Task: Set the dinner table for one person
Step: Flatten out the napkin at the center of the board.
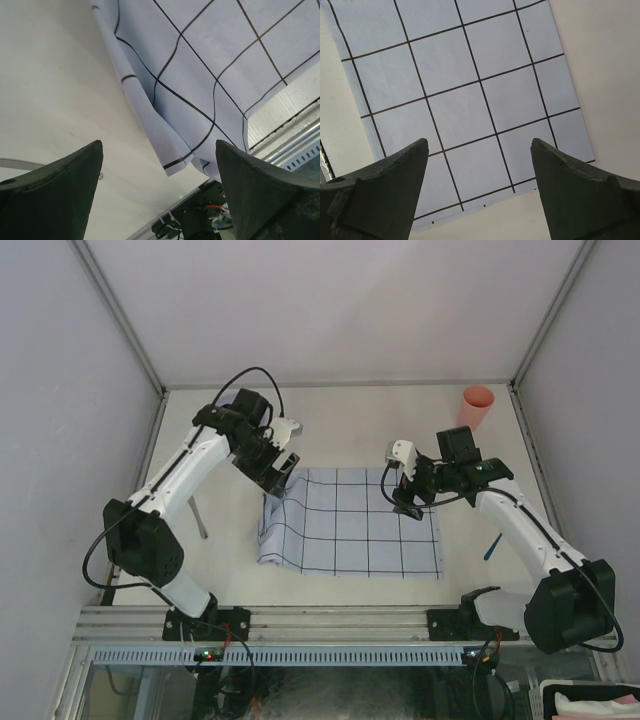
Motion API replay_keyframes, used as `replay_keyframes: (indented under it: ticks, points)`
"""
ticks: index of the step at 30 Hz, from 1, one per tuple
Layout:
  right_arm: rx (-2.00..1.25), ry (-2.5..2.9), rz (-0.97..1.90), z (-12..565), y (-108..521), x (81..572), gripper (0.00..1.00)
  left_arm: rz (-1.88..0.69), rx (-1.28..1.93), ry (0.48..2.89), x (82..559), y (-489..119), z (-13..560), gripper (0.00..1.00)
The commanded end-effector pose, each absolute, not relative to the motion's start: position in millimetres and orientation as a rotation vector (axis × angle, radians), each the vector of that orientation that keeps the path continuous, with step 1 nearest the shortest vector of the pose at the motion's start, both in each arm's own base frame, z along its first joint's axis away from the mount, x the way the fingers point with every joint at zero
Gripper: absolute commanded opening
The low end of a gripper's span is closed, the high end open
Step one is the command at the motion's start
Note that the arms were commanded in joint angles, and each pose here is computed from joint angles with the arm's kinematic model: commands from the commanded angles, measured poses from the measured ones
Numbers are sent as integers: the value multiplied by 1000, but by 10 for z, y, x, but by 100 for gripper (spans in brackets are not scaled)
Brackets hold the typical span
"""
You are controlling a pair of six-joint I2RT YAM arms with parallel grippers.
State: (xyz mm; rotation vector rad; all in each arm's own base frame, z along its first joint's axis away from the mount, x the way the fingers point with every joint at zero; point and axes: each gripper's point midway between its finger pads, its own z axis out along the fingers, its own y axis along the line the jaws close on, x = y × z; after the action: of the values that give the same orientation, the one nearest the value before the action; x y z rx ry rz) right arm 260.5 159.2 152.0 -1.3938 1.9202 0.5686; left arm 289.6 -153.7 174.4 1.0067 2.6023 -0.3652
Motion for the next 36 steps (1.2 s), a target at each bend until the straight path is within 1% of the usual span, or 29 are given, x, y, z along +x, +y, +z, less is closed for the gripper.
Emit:
replay_keyframes:
  ticks: [1,3,6,9,11,12,15,16,17,18,23,28,32,34,36]
  points:
    - [-1394,1846,531,1641,1611,2628,83,-355,954,2642,2810,-1569,1644,97]
    - [-1395,1846,539,1631,1615,2613,83,-338,956,2666,2786,-1536,1588,96]
    - [-1396,1842,556,1627,1632,2593,83,-297,978,2685,2785,-1479,1482,91]
    - [-1395,1835,567,1628,1648,2589,84,-289,998,2701,2793,-1470,1386,77]
    - [-1394,1834,571,1629,1652,2589,84,-284,1009,2701,2817,-1473,1359,65]
    - [-1393,1836,572,1630,1650,2582,84,-284,1013,2705,2820,-1471,1347,56]
    - [-1394,1838,569,1628,1639,2573,84,-283,1029,2715,2820,-1471,1307,30]
    - [-1394,1839,566,1626,1635,2572,84,-277,1033,2722,2816,-1459,1289,21]
    - [-1392,1838,563,1623,1630,2571,84,-268,1035,2724,2822,-1451,1281,7]
    - [-1392,1836,563,1621,1628,2567,84,-255,1037,2728,2827,-1437,1276,1]
    - [-1393,1846,579,1556,1629,2532,84,-228,1062,2734,2827,-1403,1534,0]
    - [-1436,1878,607,1383,1663,2501,84,-152,1067,2663,2977,-1374,2136,0]
    - [-1479,1931,607,1183,1692,2511,84,-27,1039,2556,3163,-1299,2554,0]
    - [-1497,1940,605,1133,1717,2506,84,27,1047,2551,3208,-1244,2580,4]
    - [-1509,1934,604,1122,1743,2502,84,57,1070,2578,3210,-1190,2467,9]
